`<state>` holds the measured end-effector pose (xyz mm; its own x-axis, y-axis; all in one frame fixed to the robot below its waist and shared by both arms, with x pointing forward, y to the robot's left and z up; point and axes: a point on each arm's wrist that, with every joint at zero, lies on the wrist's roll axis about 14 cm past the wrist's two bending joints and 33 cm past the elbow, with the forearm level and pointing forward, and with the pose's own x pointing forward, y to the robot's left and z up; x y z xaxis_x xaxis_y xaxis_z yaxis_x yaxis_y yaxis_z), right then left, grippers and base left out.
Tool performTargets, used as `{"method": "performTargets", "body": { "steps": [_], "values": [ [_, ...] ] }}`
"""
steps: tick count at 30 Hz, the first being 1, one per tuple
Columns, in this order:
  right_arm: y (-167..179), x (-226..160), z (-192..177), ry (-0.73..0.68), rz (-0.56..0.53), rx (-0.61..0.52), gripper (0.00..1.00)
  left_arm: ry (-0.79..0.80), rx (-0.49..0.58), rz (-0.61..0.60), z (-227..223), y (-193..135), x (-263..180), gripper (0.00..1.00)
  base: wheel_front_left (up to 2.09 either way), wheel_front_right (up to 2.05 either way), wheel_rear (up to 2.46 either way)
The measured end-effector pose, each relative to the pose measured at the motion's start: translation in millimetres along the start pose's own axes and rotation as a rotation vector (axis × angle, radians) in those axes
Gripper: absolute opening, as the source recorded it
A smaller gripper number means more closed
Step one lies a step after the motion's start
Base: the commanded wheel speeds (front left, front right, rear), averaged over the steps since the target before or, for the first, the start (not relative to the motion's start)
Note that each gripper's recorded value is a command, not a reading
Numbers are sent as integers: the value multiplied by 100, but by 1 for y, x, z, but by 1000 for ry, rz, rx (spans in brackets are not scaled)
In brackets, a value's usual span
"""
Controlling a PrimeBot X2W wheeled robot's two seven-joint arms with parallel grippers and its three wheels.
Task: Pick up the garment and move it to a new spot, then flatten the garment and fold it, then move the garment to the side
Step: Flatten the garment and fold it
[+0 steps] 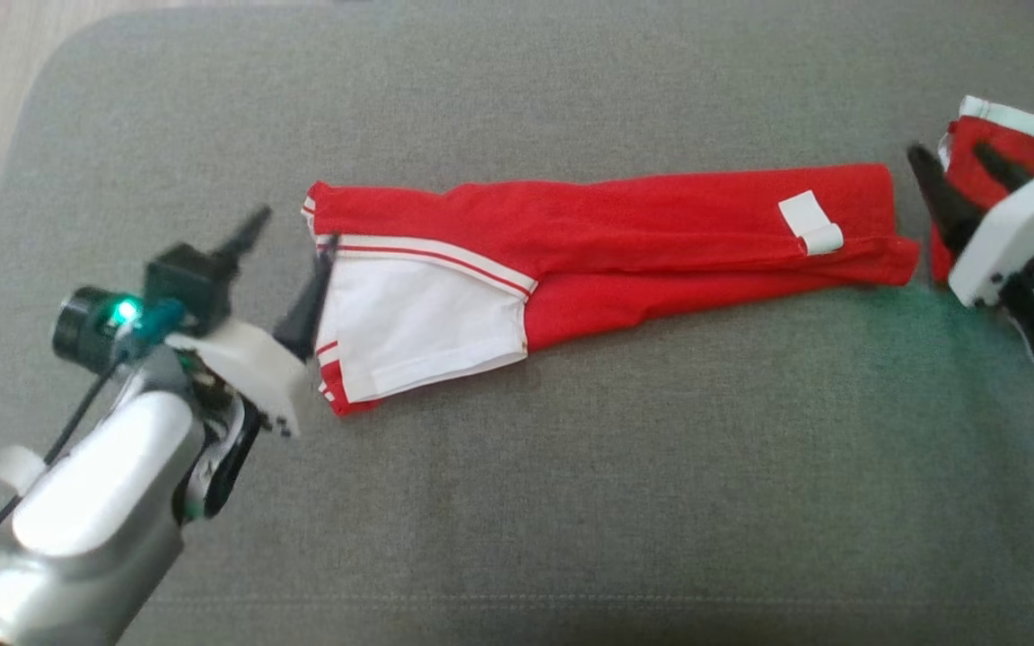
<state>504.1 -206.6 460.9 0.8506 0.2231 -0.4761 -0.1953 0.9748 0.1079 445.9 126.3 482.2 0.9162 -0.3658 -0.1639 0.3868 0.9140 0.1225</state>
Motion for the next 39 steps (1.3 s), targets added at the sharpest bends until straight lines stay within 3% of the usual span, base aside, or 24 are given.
{"method": "performTargets", "body": {
  "steps": [7,13,17,22,30,39],
  "values": [
    [36,-15,64,-339,71,32,100,-179,-157,226,43,33,-2,100,0,0,0],
    [53,-26,49,-433,74,12,100,-288,-278,373,59,46,-25,100,0,0,0],
    [62,-24,25,-400,72,18,100,-262,-322,409,37,39,-38,100,0,0,0],
    [64,-14,19,-373,59,45,100,-248,-282,383,27,37,-40,100,0,0,0],
    [40,16,-31,-172,-48,208,100,-218,-293,357,13,33,-30,100,0,0,0],
    [9,46,-60,-53,-168,243,100,-166,-298,362,-9,39,-24,100,0,0,0]
  ]
}}
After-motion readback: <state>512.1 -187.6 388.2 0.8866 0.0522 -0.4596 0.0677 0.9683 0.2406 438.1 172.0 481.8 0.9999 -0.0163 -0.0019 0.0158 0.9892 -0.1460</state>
